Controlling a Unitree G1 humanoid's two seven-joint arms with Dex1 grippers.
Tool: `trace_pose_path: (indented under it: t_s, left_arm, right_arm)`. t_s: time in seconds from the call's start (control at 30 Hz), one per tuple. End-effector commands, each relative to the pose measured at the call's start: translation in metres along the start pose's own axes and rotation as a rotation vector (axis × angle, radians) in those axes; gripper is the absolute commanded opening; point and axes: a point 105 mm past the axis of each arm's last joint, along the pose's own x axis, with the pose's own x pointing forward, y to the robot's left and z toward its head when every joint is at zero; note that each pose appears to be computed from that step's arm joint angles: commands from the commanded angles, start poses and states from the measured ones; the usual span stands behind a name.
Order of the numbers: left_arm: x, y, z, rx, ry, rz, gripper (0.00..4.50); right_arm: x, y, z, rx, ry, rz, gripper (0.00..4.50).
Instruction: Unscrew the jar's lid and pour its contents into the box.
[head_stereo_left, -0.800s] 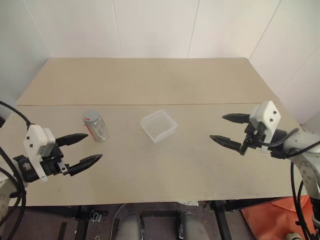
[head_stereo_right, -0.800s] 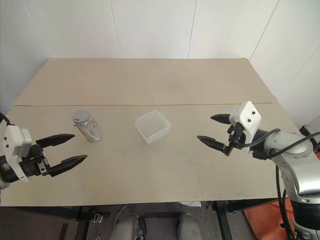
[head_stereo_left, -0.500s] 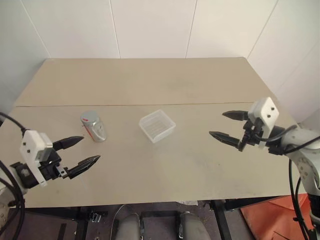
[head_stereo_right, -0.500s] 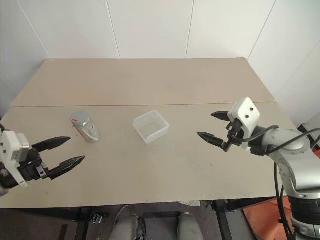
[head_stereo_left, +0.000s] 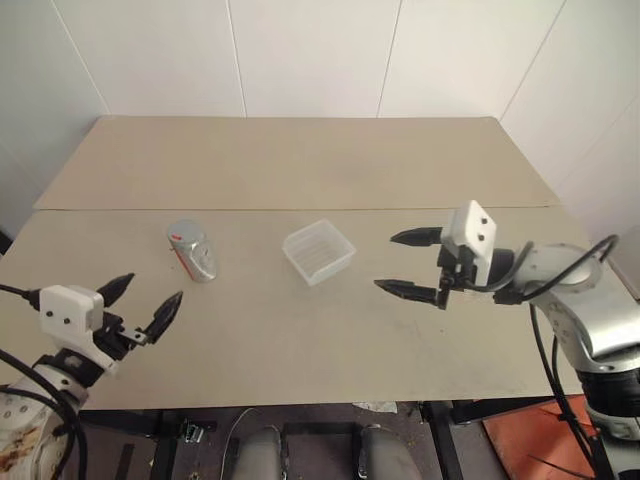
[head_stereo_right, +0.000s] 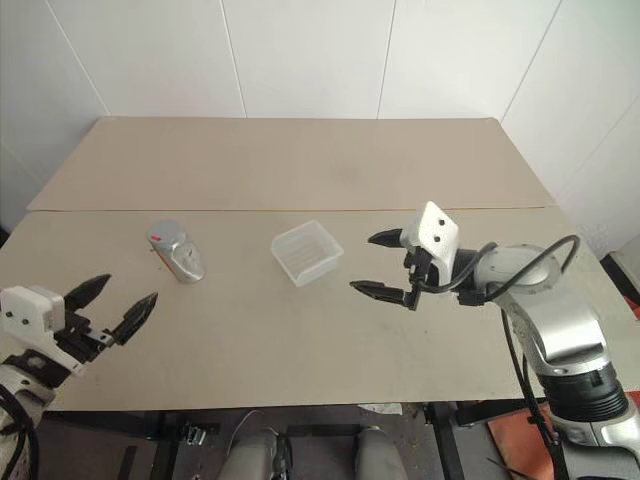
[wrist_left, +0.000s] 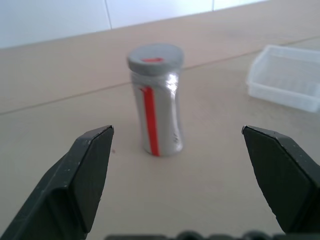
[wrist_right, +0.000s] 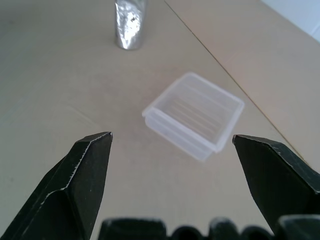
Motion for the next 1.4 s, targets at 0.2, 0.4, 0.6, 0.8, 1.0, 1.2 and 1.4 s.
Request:
trace_pose_path:
  t_s: [0.2, 0.4, 0.6, 0.8, 1.0, 1.2, 1.4]
  left_arm:
    - [0.028, 0.015, -0.006, 0.029, 0.015, -0.148, 4.47]
    - [0.055, 0.016, -0.006, 0.050, -0.005, -0.195, 4.47]
    - [0.073, 0.019, -0.005, 0.041, -0.031, -0.168, 4.47]
    - [0.095, 0.015, -0.009, 0.037, -0.050, -0.168, 4.47]
    - [0.115, 0.013, -0.014, 0.009, -0.088, -0.129, 4.47]
    - [0.124, 0.009, -0.019, 0.007, -0.091, -0.144, 2.85]
    - [0.125, 0.006, -0.014, 0.020, -0.097, -0.172, 1.92]
  right_arm:
    - [-0.001, -0.003, 0.020, -0.073, -0.008, -0.067, 4.50]
    - [-0.004, -0.001, 0.021, -0.077, 0.013, -0.083, 4.50]
    - [-0.007, -0.001, 0.024, -0.084, 0.008, -0.082, 4.50]
    - [-0.006, -0.001, 0.027, -0.095, 0.003, -0.077, 4.50]
    - [-0.006, -0.002, 0.028, -0.100, 0.002, -0.083, 4.50]
    - [-0.007, -0.003, 0.030, -0.104, 0.000, -0.099, 4.50]
    - [-0.005, -0.003, 0.032, -0.107, -0.014, -0.118, 4.50]
